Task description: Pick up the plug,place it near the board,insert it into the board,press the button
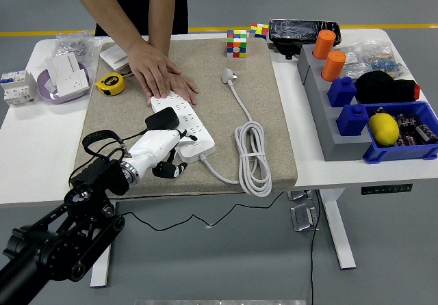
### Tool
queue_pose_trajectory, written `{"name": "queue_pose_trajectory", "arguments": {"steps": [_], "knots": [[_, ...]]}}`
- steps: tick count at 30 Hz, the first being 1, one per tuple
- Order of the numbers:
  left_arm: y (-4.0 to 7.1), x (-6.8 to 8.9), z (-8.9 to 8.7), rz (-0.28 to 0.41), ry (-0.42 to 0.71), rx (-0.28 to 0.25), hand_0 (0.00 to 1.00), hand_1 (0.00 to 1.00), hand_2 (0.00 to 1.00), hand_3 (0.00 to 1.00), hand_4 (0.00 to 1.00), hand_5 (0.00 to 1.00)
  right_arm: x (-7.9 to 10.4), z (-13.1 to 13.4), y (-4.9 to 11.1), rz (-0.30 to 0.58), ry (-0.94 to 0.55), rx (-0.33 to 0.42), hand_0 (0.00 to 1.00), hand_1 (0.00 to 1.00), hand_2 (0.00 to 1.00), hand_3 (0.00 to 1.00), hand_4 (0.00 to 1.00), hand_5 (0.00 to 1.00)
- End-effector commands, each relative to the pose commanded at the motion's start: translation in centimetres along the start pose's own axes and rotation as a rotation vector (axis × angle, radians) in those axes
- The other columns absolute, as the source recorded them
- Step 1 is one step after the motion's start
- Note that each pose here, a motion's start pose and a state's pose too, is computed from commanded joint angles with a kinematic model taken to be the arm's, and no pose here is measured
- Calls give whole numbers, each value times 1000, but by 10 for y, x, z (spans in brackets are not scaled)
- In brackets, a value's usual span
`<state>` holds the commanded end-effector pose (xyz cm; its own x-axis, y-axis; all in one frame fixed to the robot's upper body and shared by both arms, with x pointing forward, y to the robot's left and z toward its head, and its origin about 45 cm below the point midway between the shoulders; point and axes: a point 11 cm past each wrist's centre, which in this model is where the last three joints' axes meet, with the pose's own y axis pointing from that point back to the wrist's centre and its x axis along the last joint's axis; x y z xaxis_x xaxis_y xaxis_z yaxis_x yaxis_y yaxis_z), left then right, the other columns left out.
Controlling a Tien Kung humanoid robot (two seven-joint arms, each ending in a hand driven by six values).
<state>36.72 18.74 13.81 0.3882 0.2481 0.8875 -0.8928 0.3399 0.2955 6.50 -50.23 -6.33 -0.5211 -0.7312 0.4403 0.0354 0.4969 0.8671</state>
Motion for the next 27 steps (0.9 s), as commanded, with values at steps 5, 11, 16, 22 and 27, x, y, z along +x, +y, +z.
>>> {"name": "queue_pose_trajectory", "arguments": {"steps": [5, 11, 16, 22, 27], "knots": [[-3, -2, -2, -6, 2, 7, 174, 16, 140, 794, 680, 2, 0, -1, 0, 0, 0, 1, 789, 748, 737, 761, 998, 998], [-2, -3, 0, -6, 2, 3, 174, 17, 140, 791, 679, 2, 0, -1, 0, 0, -2, 1, 789, 749, 737, 760, 998, 998], [-3, -2, -1, -5, 3, 5, 178, 17, 140, 790, 679, 2, 0, -1, 0, -1, -2, 1, 789, 749, 737, 760, 998, 998], [-3, -4, -2, -12, 1, 8, 179, 17, 140, 790, 679, 2, -1, -2, 0, -2, -3, 3, 789, 749, 737, 761, 998, 998], [-2, -7, -4, -16, 1, 13, 180, 17, 140, 785, 678, 2, -1, -2, 0, -2, -5, 3, 789, 749, 737, 761, 998, 998]]}}
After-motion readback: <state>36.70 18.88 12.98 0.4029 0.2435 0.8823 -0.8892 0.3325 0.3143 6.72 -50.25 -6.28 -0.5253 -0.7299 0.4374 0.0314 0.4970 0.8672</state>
